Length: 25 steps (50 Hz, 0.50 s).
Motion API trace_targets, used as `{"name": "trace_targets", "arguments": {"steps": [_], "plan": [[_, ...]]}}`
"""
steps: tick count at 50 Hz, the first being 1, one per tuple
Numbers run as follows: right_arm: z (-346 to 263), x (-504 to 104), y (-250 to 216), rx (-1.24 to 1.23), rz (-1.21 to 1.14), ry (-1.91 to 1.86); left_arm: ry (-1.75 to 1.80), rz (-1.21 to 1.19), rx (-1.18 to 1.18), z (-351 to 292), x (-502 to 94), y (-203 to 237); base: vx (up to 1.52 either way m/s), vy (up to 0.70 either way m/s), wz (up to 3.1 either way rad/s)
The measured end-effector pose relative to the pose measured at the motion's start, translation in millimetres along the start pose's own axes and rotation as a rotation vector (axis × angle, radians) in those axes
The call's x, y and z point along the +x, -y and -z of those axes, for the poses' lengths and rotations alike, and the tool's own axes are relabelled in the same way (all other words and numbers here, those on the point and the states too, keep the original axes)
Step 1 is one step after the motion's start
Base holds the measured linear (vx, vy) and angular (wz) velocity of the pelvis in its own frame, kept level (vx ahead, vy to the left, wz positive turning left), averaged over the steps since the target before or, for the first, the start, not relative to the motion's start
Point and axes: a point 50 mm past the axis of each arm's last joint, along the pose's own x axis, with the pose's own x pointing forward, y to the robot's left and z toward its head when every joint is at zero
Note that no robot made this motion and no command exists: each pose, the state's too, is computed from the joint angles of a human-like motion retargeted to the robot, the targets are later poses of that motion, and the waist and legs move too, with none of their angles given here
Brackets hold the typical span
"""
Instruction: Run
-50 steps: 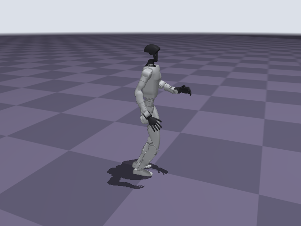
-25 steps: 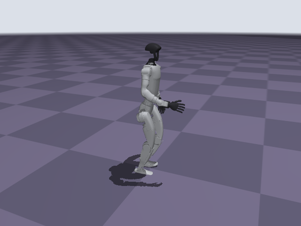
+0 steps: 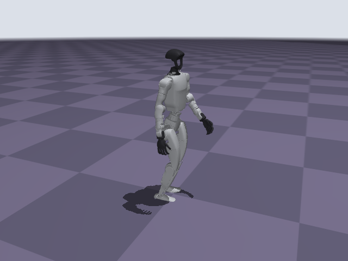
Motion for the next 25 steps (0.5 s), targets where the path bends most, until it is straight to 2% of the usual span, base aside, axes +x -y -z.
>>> {"name": "trace_targets", "arguments": {"steps": [6, 14, 19, 25], "plan": [[-79.9, 5.4, -18.8, -0.083, -0.008, 0.268, 0.044, -0.081, 0.053, -11.0, 0.4, -11.2, 0.0, 0.0, 0.0], [-190.4, -18.7, -45.3, -0.224, -0.058, 0.662, -0.105, -0.235, 0.097, 24.1, -18.0, -50.2, -0.06, -0.02, 0.09], [-219.4, -34.6, -50.0, -0.252, -0.099, 0.783, -0.23, -0.294, 0.096, 54.3, -38.9, -72.6, -0.04, 0.0, 0.14], [-223.4, -44.5, -44.9, -0.234, -0.149, 0.836, -0.347, -0.304, 0.064, 86.2, -66.1, -87.3, 0.0, 0.0, 0.0]]}}
